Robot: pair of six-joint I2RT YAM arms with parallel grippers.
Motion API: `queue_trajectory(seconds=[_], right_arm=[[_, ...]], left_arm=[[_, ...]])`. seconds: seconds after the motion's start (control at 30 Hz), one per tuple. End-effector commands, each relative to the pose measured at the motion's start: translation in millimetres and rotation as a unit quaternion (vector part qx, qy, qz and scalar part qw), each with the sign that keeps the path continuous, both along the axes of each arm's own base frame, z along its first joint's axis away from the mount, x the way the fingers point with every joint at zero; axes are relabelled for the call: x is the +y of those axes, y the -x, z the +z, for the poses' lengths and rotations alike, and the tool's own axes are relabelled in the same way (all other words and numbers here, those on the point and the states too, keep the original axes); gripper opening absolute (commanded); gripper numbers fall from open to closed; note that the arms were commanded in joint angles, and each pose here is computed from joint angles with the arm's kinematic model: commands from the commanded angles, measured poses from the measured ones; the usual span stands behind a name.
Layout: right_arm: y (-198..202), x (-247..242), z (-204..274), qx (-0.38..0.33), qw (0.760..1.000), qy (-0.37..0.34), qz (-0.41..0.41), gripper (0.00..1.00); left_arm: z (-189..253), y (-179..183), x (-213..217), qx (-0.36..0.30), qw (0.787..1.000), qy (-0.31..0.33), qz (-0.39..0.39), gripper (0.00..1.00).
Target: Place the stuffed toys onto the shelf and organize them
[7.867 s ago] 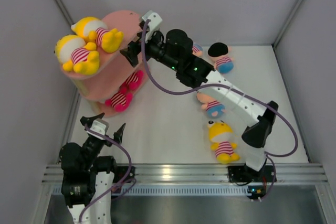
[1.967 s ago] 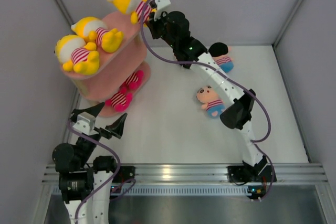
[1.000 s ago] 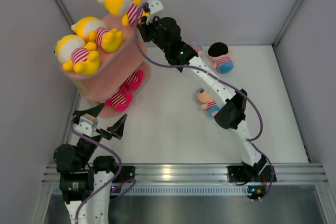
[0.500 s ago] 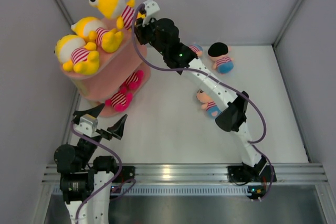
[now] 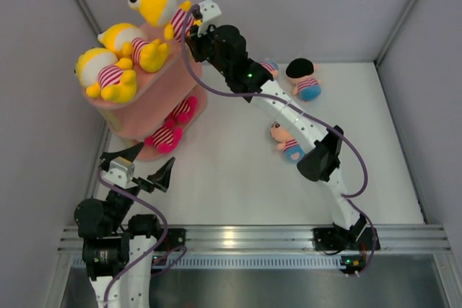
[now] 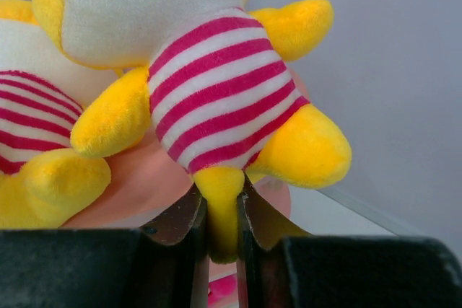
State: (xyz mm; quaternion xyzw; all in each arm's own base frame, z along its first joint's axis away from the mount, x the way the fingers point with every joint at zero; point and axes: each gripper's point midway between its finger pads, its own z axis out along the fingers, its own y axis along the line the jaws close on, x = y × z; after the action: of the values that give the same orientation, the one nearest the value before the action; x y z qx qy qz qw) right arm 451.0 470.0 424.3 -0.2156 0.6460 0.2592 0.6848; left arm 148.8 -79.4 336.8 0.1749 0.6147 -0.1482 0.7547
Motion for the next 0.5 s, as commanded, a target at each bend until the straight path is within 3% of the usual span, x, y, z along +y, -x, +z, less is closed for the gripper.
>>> queue_trajectory(seconds=[0.0,0.13,0.27,0.47], right_arm=[[5.4,-11.5,30.6,-0.017,0.999,-0.029,-0.007,0.09],[7.1,-8.8,30.9,-0.018,0.999,-0.030,0.000,0.18],[8.8,-10.6,36.7,-0.021,0.999,-0.037,0.002,0.32],[14.5,-13.1,47.6,-0.030,0.998,-0.050,0.009,0.40]], left_arm=[[6.1,3.4,-0.5,-0.016,1.000,-0.001,-0.001,0.98],[6.1,3.5,-0.7,-0.016,1.000,-0.001,-0.002,0.99],[6.5,4.2,-0.8,-0.016,1.000,0.000,-0.002,0.99],[5.1,4.0,-1.1,-0.014,1.000,0.001,-0.003,0.99]])
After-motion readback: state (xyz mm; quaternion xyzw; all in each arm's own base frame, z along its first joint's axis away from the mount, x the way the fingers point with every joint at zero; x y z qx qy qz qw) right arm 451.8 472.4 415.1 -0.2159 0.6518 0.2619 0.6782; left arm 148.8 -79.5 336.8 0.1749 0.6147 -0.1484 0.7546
